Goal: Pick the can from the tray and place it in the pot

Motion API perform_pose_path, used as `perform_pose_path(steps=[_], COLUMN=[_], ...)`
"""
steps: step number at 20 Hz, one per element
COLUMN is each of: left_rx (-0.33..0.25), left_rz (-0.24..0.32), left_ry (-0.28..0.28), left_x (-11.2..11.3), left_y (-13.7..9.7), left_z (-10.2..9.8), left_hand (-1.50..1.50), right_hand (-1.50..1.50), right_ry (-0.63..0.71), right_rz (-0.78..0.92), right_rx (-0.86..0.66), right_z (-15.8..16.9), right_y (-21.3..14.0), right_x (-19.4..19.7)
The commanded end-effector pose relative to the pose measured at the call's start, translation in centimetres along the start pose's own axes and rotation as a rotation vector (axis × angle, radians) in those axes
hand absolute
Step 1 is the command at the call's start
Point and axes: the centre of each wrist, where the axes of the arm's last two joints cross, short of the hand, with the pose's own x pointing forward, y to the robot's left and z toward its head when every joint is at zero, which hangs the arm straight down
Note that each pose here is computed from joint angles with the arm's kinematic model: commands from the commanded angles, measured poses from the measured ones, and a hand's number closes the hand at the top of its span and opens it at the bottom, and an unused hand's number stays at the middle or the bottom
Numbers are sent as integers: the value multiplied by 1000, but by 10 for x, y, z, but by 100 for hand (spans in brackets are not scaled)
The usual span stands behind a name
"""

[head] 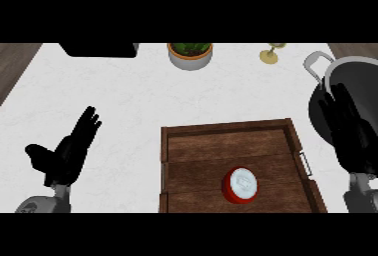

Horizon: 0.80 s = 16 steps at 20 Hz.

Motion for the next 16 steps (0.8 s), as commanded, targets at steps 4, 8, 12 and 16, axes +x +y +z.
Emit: perform_pose_path(steps=[4,8,12,16], left_rx=[139,147,153,173], left_rz=[-22,-33,-21,-33], left_ry=[-159,-196,-162,-172], left_x=[61,79,103,101], left_y=[8,14,5,10], left_z=[-23,-27,-23,-13], left_hand=[0,0,0,0], right_hand=[150,150,-150,-150], right_ry=[-229,-267,-405,-506], right_rz=[153,780,488,485], right_rx=[0,-23,-85,24], right_z=[4,6,47,68], right_y=[-15,-58,-20,-19], right_x=[12,17,-52,-22])
